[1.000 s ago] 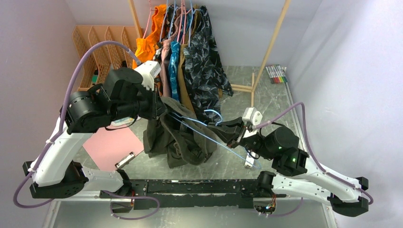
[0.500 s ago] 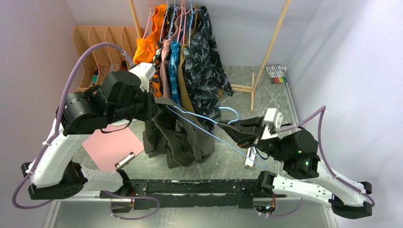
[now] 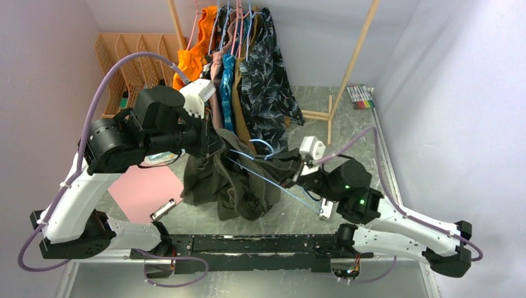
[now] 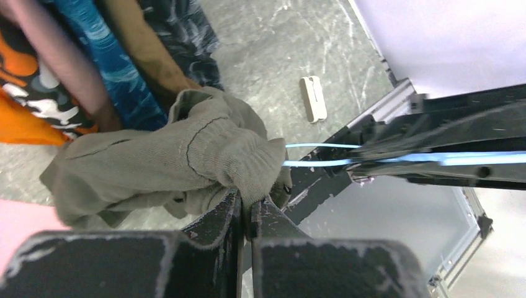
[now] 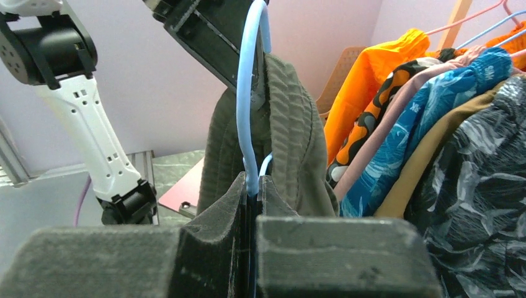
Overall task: Place the shorts on the hanger
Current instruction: Hang the shorts on the hanger.
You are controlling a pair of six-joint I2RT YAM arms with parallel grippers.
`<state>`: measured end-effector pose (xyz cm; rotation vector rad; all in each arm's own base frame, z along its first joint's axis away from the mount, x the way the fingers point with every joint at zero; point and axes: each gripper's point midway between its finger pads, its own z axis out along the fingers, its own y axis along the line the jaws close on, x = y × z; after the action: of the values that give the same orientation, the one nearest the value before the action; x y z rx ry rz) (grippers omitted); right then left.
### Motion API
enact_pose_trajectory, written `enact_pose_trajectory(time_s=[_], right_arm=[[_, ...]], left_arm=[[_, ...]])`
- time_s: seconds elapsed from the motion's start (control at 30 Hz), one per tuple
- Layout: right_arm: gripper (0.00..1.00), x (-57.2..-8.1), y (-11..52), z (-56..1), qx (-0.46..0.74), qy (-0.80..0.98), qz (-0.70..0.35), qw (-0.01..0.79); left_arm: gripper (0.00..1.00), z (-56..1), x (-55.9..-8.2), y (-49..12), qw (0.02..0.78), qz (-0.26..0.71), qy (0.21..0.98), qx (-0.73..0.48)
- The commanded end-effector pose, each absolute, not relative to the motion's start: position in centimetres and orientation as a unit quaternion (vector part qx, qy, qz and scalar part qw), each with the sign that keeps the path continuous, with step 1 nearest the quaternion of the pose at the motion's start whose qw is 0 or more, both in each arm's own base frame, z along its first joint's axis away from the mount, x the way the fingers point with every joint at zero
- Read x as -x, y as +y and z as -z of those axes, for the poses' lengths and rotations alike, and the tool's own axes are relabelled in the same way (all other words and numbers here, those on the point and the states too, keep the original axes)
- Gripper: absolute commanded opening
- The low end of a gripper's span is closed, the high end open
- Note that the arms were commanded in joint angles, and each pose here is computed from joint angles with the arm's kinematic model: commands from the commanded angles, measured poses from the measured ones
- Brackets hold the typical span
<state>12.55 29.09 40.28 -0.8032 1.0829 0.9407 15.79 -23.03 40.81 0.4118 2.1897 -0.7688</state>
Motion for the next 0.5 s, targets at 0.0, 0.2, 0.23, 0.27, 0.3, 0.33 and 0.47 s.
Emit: enact_pose_trajectory(time_s=[0.0, 0.2, 0.23, 0.27, 0.3, 0.33, 0.47], right_arm=[[0.00, -12.9, 31.2, -41.5, 0.359, 0.449, -0.431, 0.695], [0.00, -13.3, 34.7, -41.1, 0.355, 0.435, -0.465, 0.685], [0.00, -13.3, 34.8, -41.5, 0.345, 0.428, -0.473, 0.689], [0.00, -13.2, 34.7, -42.2, 0.332, 0.417, -0.483, 0.695], [0.00, -13.3, 34.5, -42.7, 0.318, 0.408, -0.490, 0.701], [0.00, -13.1, 34.1, -43.6, 0.300, 0.394, -0.503, 0.708], [0.00, -12.2, 31.5, -46.1, 0.227, 0.339, -0.554, 0.726]], left_arm=[[0.07, -44.8, -14.5, -26.0, 0.393, 0.398, 0.805, -0.196], [0.07, -46.8, -13.7, -27.8, 0.388, 0.452, 0.773, -0.219], [0.07, -47.1, -13.5, -28.1, 0.388, 0.461, 0.767, -0.221], [0.07, -47.1, -13.4, -28.3, 0.386, 0.467, 0.763, -0.224], [0.07, -47.1, -13.3, -28.5, 0.384, 0.471, 0.761, -0.226], [0.07, -47.1, -13.2, -28.7, 0.382, 0.475, 0.759, -0.228], [0.09, -47.3, -13.1, -28.8, 0.383, 0.482, 0.753, -0.231]])
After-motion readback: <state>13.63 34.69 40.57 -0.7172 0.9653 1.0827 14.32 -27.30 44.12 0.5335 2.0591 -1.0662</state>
